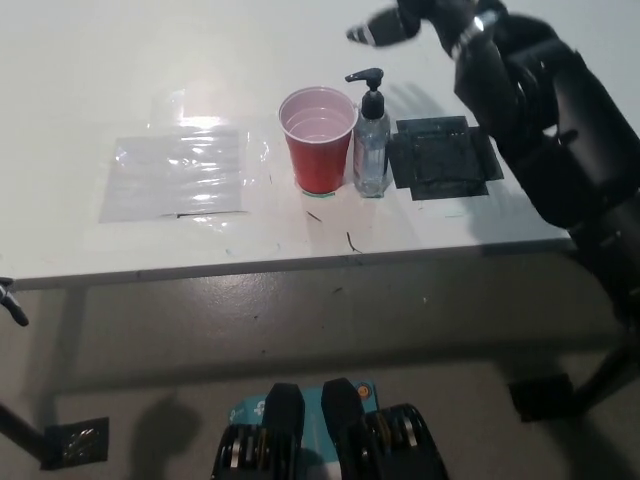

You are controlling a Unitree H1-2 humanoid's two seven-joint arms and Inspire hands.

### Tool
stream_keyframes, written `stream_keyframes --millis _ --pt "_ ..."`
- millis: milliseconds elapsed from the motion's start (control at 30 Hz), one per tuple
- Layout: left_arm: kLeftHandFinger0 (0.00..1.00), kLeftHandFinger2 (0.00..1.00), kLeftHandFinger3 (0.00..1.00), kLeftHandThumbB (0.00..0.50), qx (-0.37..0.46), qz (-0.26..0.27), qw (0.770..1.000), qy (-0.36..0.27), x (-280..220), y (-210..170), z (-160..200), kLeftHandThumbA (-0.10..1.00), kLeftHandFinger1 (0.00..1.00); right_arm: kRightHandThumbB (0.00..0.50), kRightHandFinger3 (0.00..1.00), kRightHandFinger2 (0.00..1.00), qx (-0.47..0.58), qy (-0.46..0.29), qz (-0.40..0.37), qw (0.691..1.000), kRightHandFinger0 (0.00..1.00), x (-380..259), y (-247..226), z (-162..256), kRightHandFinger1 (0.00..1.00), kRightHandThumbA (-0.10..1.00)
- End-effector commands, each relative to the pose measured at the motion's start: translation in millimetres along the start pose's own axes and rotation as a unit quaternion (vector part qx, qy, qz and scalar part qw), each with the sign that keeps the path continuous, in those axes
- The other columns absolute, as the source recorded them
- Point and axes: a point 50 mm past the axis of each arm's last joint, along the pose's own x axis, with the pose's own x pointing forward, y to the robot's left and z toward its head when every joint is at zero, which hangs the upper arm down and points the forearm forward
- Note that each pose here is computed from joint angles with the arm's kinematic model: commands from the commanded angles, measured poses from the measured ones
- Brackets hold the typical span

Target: The robot uses its right hand to press the hand soap kept in the middle of the table to get liquid hand soap out

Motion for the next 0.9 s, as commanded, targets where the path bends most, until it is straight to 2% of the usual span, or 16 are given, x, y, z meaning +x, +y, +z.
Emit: stream_keyframes --millis 0,133,233,300,333,433,533,633,700,800,833,867 --pt "1.0 1.0 0.82 0.174 0.015 0.021 1.0 0.007 -8 14 4 1.0 1.0 0.491 1.0 1.0 -0.005 -0.024 -0.061 0.998 1.0 17 -43 14 1.0 1.0" --pt "1.0 1.0 0.84 0.176 0.013 0.021 1.0 0.006 -9 14 4 1.0 1.0 0.489 1.0 1.0 -0.003 -0.014 -0.063 0.998 1.0 9 -54 4 1.0 1.0" --pt "1.0 1.0 0.85 0.142 0.019 0.019 1.0 0.01 -9 14 2 1.0 1.0 0.457 1.0 1.0 -0.008 -0.006 -0.073 0.997 1.0 -2 -63 -10 1.0 1.0" --pt "1.0 1.0 0.86 0.135 0.013 0.019 1.0 0.009 -10 14 1 1.0 1.0 0.459 1.0 1.0 -0.009 -0.004 -0.078 0.997 1.0 -8 -67 -15 1.0 1.0" --pt "1.0 1.0 0.88 0.152 0.011 0.021 1.0 0.01 -10 14 1 1.0 1.0 0.446 1.0 1.0 -0.009 0.005 -0.085 0.996 1.0 -21 -70 -21 1.0 1.0" --pt "1.0 1.0 0.86 0.146 0.007 0.02 1.0 0.009 -10 13 0 1.0 1.0 0.423 1.0 1.0 0.0 0.016 -0.088 0.996 1.0 -39 -73 -28 1.0 1.0" --pt "1.0 1.0 0.84 0.15 0.004 0.02 1.0 0.011 -11 11 -3 1.0 1.0 0.426 1.0 1.0 0.0 0.021 -0.099 0.995 1.0 -69 -73 -36 1.0 1.0" --pt "1.0 1.0 0.84 0.182 -0.003 0.02 1.0 0.013 -12 10 -6 1.0 1.0 0.453 1.0 1.0 0.013 0.037 -0.108 0.993 1.0 -97 -71 -43 1.0 1.0" --pt "1.0 1.0 0.82 0.177 -0.002 0.02 1.0 0.013 -13 8 -6 1.0 1.0 0.468 1.0 1.0 0.031 0.053 -0.115 0.991 1.0 -120 -67 -48 1.0 1.0" --pt "1.0 1.0 0.82 0.17 -0.004 0.02 1.0 0.013 -14 8 -7 1.0 1.0 0.456 1.0 1.0 0.04 0.069 -0.123 0.989 1.0 -146 -57 -52 1.0 1.0" --pt "1.0 1.0 0.82 0.184 -0.005 0.022 1.0 0.015 -14 8 -8 1.0 1.0 0.443 1.0 1.0 0.045 0.076 -0.124 0.988 1.0 -155 -53 -54 1.0 1.0" --pt "1.0 1.0 0.83 0.182 -0.005 0.021 1.0 0.016 -14 8 -9 1.0 1.0 0.453 1.0 1.0 0.058 0.091 -0.122 0.987 1.0 -170 -42 -62 1.0 1.0"
